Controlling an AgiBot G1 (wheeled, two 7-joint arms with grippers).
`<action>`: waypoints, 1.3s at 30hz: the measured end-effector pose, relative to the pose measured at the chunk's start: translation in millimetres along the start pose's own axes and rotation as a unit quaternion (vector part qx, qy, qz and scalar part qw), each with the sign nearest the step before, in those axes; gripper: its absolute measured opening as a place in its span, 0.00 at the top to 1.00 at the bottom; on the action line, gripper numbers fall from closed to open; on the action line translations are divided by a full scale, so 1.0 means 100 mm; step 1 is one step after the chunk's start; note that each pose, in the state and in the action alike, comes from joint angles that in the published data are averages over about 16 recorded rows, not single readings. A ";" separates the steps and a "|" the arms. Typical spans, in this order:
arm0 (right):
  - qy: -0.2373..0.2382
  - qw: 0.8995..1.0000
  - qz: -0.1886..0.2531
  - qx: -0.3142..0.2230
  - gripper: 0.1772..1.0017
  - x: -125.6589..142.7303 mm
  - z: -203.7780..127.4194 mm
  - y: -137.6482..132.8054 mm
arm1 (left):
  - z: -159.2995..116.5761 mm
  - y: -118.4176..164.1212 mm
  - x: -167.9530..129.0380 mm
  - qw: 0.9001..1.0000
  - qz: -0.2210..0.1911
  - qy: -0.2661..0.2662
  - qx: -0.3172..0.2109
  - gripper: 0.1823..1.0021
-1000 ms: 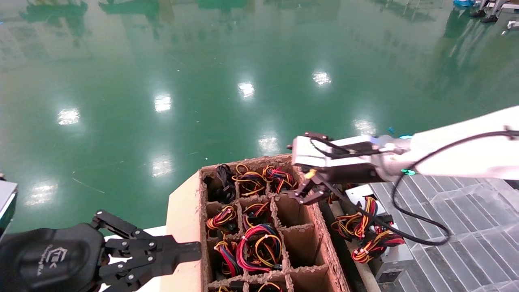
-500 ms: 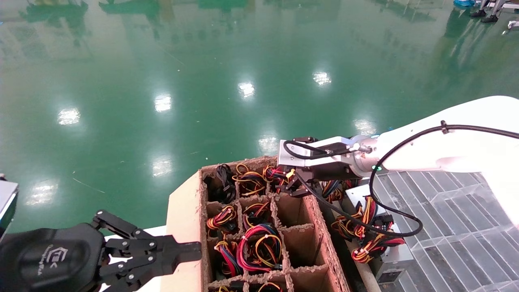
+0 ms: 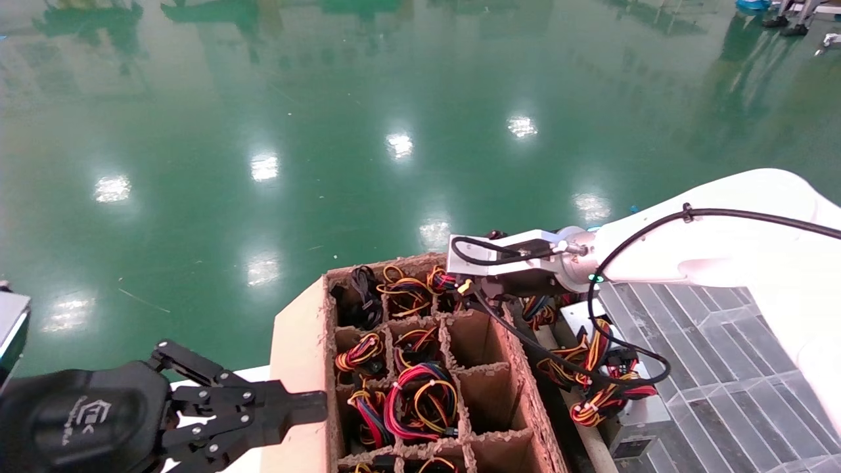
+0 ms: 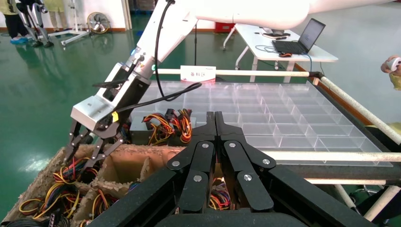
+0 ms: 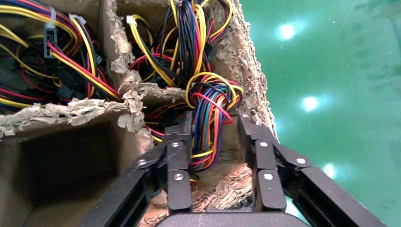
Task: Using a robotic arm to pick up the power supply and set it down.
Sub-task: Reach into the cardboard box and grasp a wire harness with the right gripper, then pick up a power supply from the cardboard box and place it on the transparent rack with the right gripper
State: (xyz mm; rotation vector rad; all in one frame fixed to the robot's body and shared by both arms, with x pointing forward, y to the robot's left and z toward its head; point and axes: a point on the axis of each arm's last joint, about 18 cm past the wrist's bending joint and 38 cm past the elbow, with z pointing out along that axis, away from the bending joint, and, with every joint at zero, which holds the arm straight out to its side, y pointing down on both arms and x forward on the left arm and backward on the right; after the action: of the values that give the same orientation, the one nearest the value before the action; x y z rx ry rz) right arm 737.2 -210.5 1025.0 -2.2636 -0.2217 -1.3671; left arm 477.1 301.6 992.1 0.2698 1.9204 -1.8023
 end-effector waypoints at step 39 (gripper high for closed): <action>0.072 0.986 0.050 0.142 0.96 0.76 -1.70 -0.15 | 0.00 0.00 0.00 1.000 0.000 0.000 0.000 0.24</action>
State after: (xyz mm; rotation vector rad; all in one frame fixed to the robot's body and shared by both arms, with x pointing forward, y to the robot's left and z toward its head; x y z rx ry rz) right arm 634.8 -287.3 1160.7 -1.9100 -0.2348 -1.3457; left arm 477.1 301.6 992.1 0.2698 1.9204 -1.8023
